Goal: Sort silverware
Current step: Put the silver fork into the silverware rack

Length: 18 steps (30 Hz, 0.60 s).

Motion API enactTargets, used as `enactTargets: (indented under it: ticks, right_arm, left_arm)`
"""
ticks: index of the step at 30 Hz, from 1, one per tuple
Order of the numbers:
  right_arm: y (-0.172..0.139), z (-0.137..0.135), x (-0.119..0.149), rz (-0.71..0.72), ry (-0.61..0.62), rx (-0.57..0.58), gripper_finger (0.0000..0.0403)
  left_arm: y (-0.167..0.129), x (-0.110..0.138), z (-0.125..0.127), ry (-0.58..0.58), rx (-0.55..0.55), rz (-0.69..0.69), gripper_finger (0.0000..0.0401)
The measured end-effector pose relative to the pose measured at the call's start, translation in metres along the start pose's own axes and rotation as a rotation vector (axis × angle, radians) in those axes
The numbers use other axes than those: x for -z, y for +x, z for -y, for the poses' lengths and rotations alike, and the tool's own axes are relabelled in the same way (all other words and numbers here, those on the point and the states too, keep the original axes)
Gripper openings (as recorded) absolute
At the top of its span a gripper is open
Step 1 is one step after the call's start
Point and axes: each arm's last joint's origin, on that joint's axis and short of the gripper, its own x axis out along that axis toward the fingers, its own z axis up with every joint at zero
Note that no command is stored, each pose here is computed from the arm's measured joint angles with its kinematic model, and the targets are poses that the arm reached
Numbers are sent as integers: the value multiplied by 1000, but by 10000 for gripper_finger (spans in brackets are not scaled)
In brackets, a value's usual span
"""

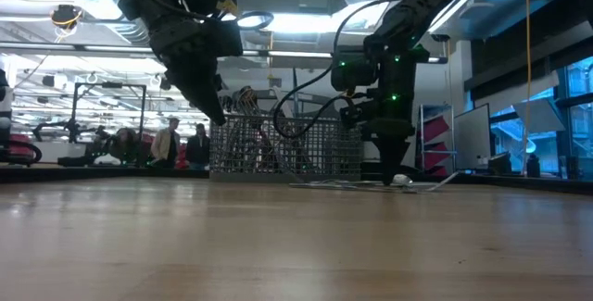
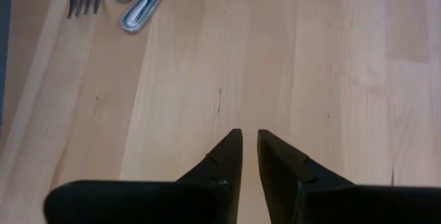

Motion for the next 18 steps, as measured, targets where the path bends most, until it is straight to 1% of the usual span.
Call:
enactTargets:
  ticks: [4,7,11,15,18]
  right_arm:
    - [0,-1,0,-2,0,-40,3]
    - [0,-1,0,-2,9,-50,16]
    - [1,-2,0,-4,30,-54,49]
    - [1,-2,0,-5,31,-54,94]
    - [1,-2,0,-6,70,-57,119]
  left_arm:
    - [0,0,0,0,0,0,40]
    - [0,0,0,-1,0,0,40]
    - [0,0,0,-5,0,0,40]
    - [0,0,0,-7,0,0,40]
    - [0,0,0,-7,0,0,40]
